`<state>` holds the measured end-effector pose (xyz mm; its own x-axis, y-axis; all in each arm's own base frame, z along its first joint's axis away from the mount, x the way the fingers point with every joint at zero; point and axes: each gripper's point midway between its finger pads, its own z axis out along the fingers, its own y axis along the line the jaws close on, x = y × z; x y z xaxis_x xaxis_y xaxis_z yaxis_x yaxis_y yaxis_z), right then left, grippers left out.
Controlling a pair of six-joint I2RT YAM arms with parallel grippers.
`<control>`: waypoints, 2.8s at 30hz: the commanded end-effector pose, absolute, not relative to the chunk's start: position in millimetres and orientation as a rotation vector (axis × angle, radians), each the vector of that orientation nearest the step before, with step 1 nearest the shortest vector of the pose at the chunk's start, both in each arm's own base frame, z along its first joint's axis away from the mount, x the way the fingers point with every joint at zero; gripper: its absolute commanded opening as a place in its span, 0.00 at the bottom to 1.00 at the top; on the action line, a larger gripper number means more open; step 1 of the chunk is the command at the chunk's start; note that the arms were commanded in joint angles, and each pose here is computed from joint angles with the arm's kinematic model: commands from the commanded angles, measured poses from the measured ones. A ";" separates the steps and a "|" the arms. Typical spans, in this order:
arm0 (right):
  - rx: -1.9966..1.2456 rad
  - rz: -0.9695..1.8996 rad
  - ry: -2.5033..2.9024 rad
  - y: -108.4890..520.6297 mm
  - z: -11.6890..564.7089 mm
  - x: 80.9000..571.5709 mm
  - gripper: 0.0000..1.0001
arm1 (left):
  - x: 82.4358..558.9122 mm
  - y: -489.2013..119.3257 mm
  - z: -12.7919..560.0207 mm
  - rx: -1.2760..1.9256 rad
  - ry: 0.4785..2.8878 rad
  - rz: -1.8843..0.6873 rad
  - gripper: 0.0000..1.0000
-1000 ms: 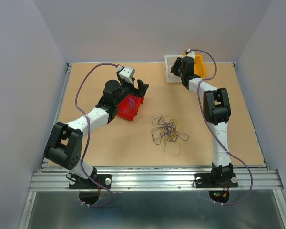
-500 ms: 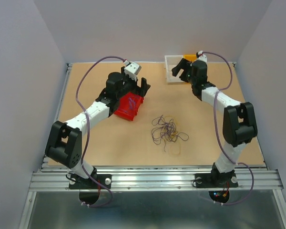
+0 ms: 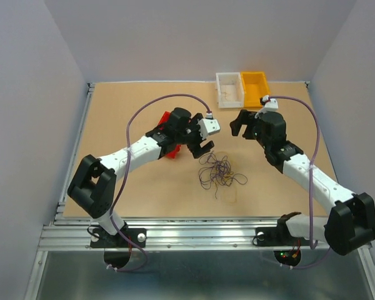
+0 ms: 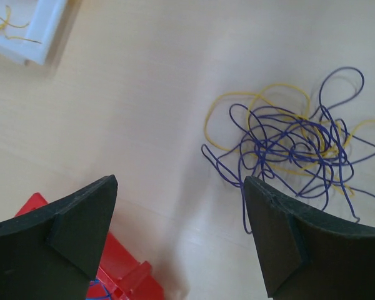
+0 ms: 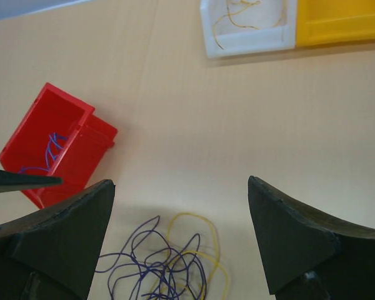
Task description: Untangle the cables
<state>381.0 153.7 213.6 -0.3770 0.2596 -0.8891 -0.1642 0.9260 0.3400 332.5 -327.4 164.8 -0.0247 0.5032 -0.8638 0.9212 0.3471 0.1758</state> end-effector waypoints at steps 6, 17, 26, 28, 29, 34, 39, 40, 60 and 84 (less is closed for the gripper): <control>0.063 0.317 1.941 121.8 198.0 346.4 0.95 | 309.6 -309.0 123.9 1.498 1.723 -0.479 0.88; 0.054 0.299 1.966 120.8 190.0 346.4 0.94 | 289.3 -320.1 83.2 1.628 1.793 -0.550 0.47; -0.181 0.441 1.961 156.4 181.4 347.0 0.92 | 301.7 -320.9 119.9 1.501 1.756 -0.488 0.00; -0.303 0.568 1.863 178.5 192.2 339.5 0.95 | 309.2 -319.9 150.2 1.418 1.724 -0.456 0.00; -0.340 0.609 1.798 186.5 202.7 339.9 0.95 | 309.0 -318.1 167.9 1.376 1.706 -0.456 0.00; -0.589 0.835 1.704 226.9 199.2 319.8 0.95 | 315.3 -314.3 240.5 1.247 1.629 -0.432 0.00; -0.767 0.999 1.618 252.4 194.8 305.2 0.94 | 314.0 -317.9 304.7 1.203 1.580 -0.460 0.00; -0.791 1.025 1.602 255.8 194.7 302.8 0.94 | 314.8 -319.3 315.0 1.193 1.575 -0.467 0.00; -0.787 1.007 1.717 283.5 149.9 346.7 0.82 | 254.2 -302.7 619.2 0.825 0.984 -0.710 0.00; -0.631 0.880 1.181 212.7 329.1 229.1 0.97 | 219.3 -305.8 558.6 0.883 0.990 -0.811 0.00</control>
